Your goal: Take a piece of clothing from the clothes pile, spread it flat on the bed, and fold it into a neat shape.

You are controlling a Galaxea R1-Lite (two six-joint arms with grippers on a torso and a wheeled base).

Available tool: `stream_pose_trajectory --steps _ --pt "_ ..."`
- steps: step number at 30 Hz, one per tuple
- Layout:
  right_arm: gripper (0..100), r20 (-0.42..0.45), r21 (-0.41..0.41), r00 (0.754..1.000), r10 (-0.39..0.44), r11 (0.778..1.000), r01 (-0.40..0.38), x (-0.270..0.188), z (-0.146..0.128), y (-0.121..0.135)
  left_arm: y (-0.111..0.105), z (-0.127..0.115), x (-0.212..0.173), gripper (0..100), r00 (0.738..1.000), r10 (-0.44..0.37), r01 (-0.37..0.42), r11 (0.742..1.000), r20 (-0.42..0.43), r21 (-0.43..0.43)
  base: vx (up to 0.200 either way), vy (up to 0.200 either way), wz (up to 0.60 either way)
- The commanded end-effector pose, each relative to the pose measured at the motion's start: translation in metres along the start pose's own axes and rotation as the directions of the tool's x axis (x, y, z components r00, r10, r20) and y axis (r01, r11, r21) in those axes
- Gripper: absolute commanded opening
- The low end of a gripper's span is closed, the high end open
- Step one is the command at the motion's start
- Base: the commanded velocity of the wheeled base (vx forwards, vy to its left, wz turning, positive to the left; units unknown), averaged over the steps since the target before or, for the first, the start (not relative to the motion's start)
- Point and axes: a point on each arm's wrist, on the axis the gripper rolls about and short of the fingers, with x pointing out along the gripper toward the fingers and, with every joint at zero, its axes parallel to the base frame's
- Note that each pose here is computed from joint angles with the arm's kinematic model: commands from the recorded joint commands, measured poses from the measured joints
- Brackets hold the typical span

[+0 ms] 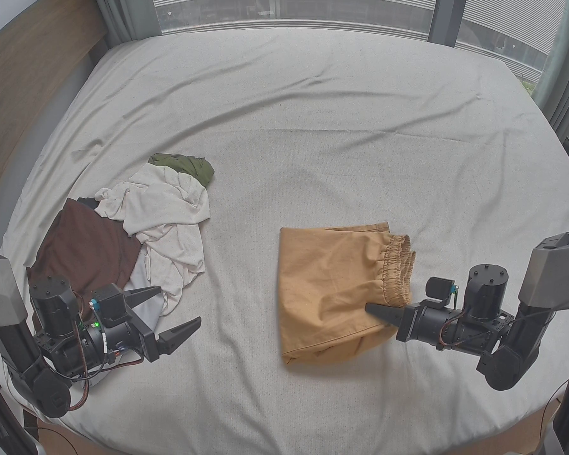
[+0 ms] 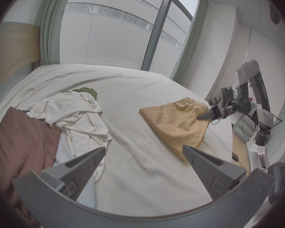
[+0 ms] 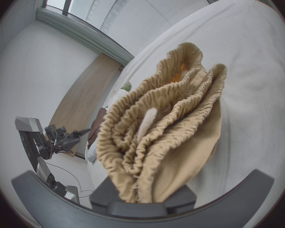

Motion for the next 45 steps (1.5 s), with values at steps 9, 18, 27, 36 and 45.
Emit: stream_pose_trajectory --steps 9,18,27,36,45 --pt "0 0.128 -0.083 0.981 0.144 0.987 -0.135 0.004 0.045 0.047 0.004 -0.009 -0.011 100 0.999 0.027 -0.027 1.000 -0.041 0.005 0.000 0.000 0.00" --pt "0 0.146 -0.102 0.973 0.178 0.981 -0.165 0.007 0.075 0.070 0.003 -0.009 -0.012 100 0.999 0.027 -0.027 1.000 -0.042 0.004 0.000 0.000 0.00" --pt "0 0.167 -0.114 0.968 0.187 0.979 -0.169 0.013 0.106 0.083 0.000 -0.011 -0.011 100 0.999 0.015 -0.015 1.000 -0.053 0.003 0.000 0.000 0.00" --pt "0 0.204 -0.134 0.958 0.203 0.975 -0.178 0.023 0.138 0.092 0.000 -0.011 -0.011 100 0.999 0.011 -0.010 1.000 -0.053 0.002 0.000 0.000 0.00" --pt "0 0.219 -0.132 0.958 0.186 0.978 -0.160 0.045 0.163 0.086 -0.001 -0.010 -0.011 100 0.999 0.009 -0.009 1.000 -0.051 0.003 0.000 0.000 0.00"
